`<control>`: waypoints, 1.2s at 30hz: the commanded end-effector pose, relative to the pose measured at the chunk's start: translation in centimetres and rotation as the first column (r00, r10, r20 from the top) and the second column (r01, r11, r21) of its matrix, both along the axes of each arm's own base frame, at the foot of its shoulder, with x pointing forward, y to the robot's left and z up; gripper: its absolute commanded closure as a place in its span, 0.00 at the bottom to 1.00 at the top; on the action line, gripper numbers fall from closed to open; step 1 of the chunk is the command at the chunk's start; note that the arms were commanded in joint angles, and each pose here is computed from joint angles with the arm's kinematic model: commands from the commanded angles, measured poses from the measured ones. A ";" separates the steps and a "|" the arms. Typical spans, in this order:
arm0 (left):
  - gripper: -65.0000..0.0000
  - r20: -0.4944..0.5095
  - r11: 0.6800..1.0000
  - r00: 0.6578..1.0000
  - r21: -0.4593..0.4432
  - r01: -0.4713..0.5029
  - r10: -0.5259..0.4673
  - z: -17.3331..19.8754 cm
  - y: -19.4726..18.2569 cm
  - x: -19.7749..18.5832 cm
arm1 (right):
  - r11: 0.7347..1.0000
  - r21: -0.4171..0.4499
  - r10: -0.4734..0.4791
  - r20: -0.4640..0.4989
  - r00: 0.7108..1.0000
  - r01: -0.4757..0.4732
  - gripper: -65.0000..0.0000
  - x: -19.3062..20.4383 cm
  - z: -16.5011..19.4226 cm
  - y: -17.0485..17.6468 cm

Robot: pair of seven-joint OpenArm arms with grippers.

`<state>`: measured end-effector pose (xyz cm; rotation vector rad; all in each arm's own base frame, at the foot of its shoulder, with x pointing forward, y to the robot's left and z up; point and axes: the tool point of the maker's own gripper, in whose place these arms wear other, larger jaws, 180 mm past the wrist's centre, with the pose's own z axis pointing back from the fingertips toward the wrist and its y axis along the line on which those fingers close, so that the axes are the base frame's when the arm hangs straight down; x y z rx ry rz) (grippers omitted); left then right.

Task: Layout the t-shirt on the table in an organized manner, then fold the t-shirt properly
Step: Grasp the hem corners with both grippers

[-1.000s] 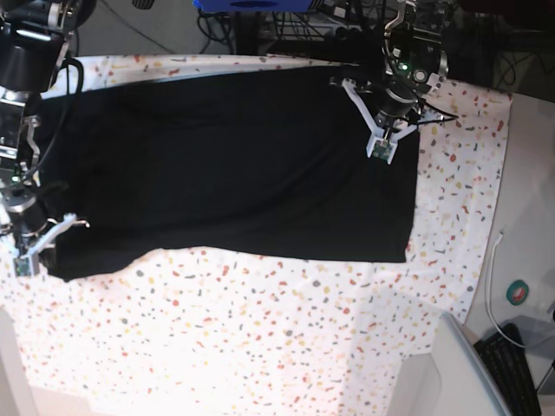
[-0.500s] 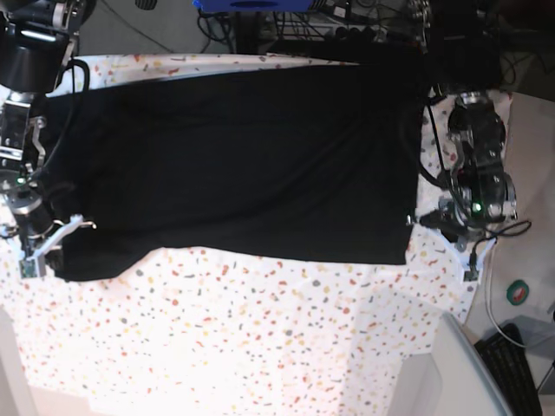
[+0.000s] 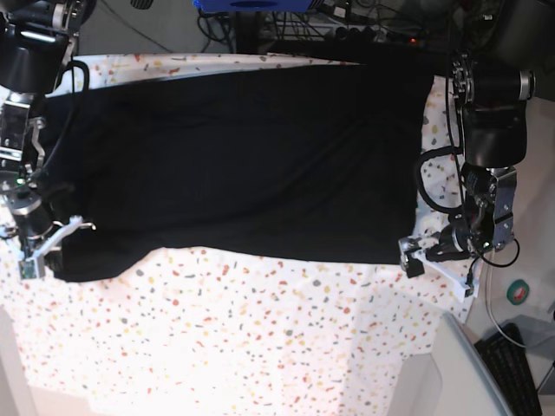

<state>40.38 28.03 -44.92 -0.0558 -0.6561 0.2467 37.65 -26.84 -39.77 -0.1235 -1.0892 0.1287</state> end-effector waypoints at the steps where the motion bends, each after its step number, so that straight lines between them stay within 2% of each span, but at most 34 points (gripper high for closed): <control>1: 0.00 0.068 1.000 0.998 0.009 0.004 -0.005 2.1 0.5 2.1 | 1.000 -0.013 -0.001 0.066 0.998 0.002 1.00 1.2 2.1 -0.6; 7: 0.00 0.049 0.999 0.998 -0.027 0.028 -0.027 1.3 -1.1 2.4 | 1.000 -0.017 -0.001 0.063 0.998 0.002 1.00 1.1 2.0 -0.8; 12: 0.00 0.019 0.993 0.993 -0.020 0.116 -0.116 0.2 -4.7 2.3 | 1.000 -0.016 -0.002 0.062 0.998 0.003 1.00 1.1 2.0 -0.8; 15: 0.00 0.009 0.990 0.990 -0.029 0.138 -0.138 -0.4 -5.9 2.0 | 1.000 -0.016 -0.001 0.065 0.998 0.002 1.00 1.1 2.0 -0.8; 18: 0.01 -0.011 0.992 0.992 -0.032 0.126 -0.126 -1.3 -5.6 1.3 | 1.000 -0.016 -0.001 0.062 0.998 0.002 1.00 1.1 1.9 -0.8; 22: 0.08 0.008 0.996 0.996 -0.029 0.084 -0.084 -2.2 -4.6 1.0 | 1.000 -0.019 -0.001 0.063 0.998 0.002 1.00 1.1 2.0 -0.9; 31: 0.09 -0.009 0.997 0.998 -0.022 0.070 -0.070 -3.4 -4.3 0.2 | 1.000 -0.017 -0.001 0.063 0.998 0.002 1.00 1.1 2.0 -0.8; 32: 0.12 -0.008 0.996 0.997 -0.021 0.082 -0.082 -3.3 -4.7 0.5 | 1.000 -0.017 -0.001 0.063 0.998 0.002 1.00 1.1 2.0 -0.8; 33: 0.20 -0.015 0.994 0.994 -0.015 0.108 -0.109 -3.4 -5.5 0.6 | 1.000 -0.017 -0.001 0.063 0.998 0.002 1.00 1.1 2.0 -0.8; 35: 0.43 -0.030 0.987 0.987 0.009 0.159 -0.159 -3.8 -6.4 0.4 | 1.000 -0.017 -0.002 0.060 0.998 0.003 1.00 1.0 1.9 -0.8; 36: 0.59 -0.033 0.985 0.984 0.016 0.175 -0.174 -3.8 -6.6 0.3 | 1.000 -0.016 -0.002 0.060 0.998 0.003 1.00 1.1 1.9 -0.8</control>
